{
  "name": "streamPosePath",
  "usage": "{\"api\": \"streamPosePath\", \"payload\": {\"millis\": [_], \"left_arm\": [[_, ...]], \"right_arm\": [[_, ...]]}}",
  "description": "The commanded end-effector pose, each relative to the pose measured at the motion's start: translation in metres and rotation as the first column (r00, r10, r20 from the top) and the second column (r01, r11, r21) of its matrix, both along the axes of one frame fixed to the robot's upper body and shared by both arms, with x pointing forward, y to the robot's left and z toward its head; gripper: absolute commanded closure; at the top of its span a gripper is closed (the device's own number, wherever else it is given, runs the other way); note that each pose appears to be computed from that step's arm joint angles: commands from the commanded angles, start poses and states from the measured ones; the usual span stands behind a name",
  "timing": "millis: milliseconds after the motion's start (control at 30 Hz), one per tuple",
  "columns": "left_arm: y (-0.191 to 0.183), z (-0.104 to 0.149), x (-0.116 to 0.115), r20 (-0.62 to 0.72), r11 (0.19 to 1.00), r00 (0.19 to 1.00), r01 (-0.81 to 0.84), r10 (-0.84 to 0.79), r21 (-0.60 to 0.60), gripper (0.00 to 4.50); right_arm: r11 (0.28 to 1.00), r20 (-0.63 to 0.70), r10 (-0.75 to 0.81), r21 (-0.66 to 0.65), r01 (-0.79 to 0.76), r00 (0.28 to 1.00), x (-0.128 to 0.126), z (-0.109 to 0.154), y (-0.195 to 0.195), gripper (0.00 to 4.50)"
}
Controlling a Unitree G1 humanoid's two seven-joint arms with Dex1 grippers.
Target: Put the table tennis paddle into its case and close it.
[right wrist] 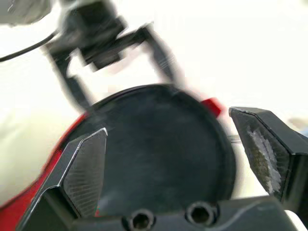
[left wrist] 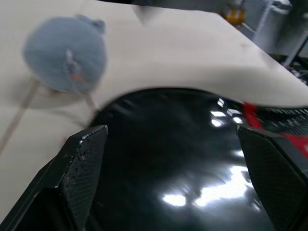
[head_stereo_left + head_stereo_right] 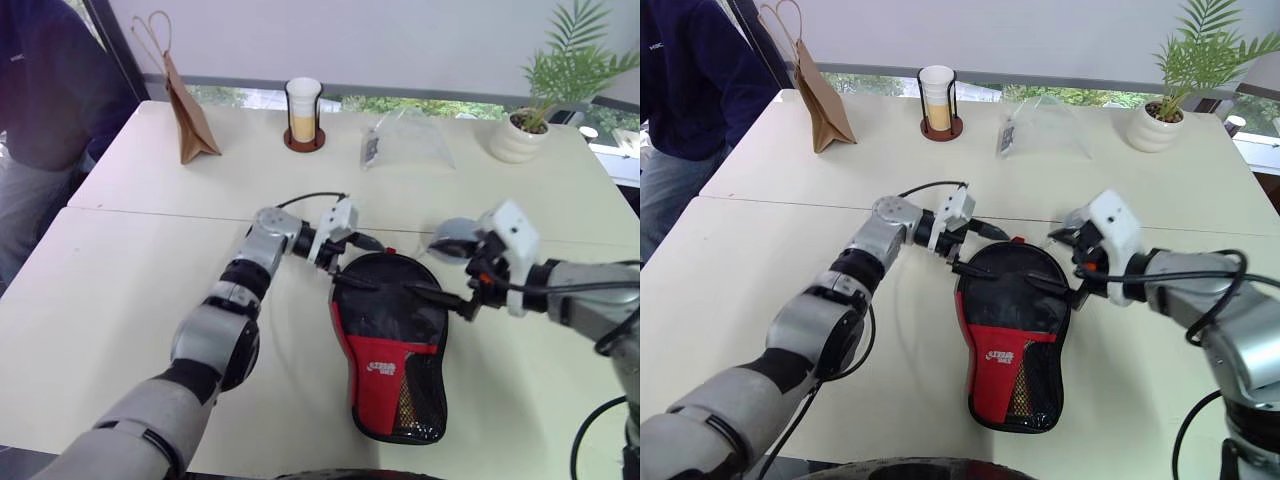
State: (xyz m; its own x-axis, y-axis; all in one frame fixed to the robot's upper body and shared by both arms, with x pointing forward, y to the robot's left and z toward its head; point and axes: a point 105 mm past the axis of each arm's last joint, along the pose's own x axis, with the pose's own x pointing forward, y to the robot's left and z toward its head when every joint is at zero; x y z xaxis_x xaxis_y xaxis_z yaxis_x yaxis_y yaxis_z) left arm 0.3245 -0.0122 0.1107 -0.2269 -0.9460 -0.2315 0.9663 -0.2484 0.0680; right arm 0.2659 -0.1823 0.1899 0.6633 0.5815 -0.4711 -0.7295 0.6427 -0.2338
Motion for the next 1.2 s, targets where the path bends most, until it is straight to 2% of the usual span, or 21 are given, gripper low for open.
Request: {"api": "streamPosePath", "payload": {"millis": [33, 233, 400, 667, 800, 900, 933, 1133, 1200], "left_arm": [[-0.008, 0.006, -0.019, 0.067, 0.998, 0.996, 0.061, -0.059, -0.031, 0.05], [-0.016, -0.006, -0.029, 0.082, 0.999, 0.997, 0.008, -0.005, -0.035, 0.05], [-0.022, -0.024, -0.035, 0.090, 0.999, 0.995, -0.050, 0.051, -0.010, 0.05], [-0.024, -0.047, -0.034, 0.070, 0.990, 0.989, -0.134, 0.131, 0.045, 0.05], [-0.023, -0.054, -0.033, 0.067, 0.985, 0.986, -0.156, 0.151, 0.072, 0.05], [-0.022, -0.059, -0.033, 0.053, 0.983, 0.987, -0.159, 0.155, 0.096, 0.00], [-0.022, -0.061, -0.034, 0.051, 0.982, 0.987, -0.155, 0.151, 0.108, 0.00], [-0.018, -0.072, -0.038, 0.052, 0.975, 0.992, -0.126, 0.119, 0.180, 0.00], [-0.017, -0.075, -0.039, 0.057, 0.971, 0.992, -0.119, 0.109, 0.206, 0.00]], "right_arm": [[0.996, 0.076, -0.027, -0.081, 0.033, 0.997, 0.015, 0.014, -0.022, 0.00], [0.975, 0.100, -0.033, -0.217, 0.054, 0.994, 0.049, 0.000, -0.057, 0.00], [0.941, 0.060, -0.058, -0.329, 0.075, 0.997, 0.080, -0.027, -0.082, 0.00], [0.943, -0.033, -0.050, -0.331, 0.036, 0.998, 0.099, -0.052, -0.088, 0.00], [0.948, -0.044, -0.045, -0.318, 0.029, 0.998, 0.104, -0.055, -0.087, 0.00], [0.951, -0.039, -0.043, -0.309, 0.028, 0.998, 0.106, -0.053, -0.087, 0.81], [0.951, -0.039, -0.042, -0.309, 0.028, 0.998, 0.106, -0.052, -0.087, 1.45], [0.935, -0.047, -0.045, -0.354, 0.025, 0.998, 0.099, -0.052, -0.093, 4.09], [0.926, -0.050, -0.050, -0.376, 0.027, 0.997, 0.095, -0.052, -0.096, 4.09]]}}
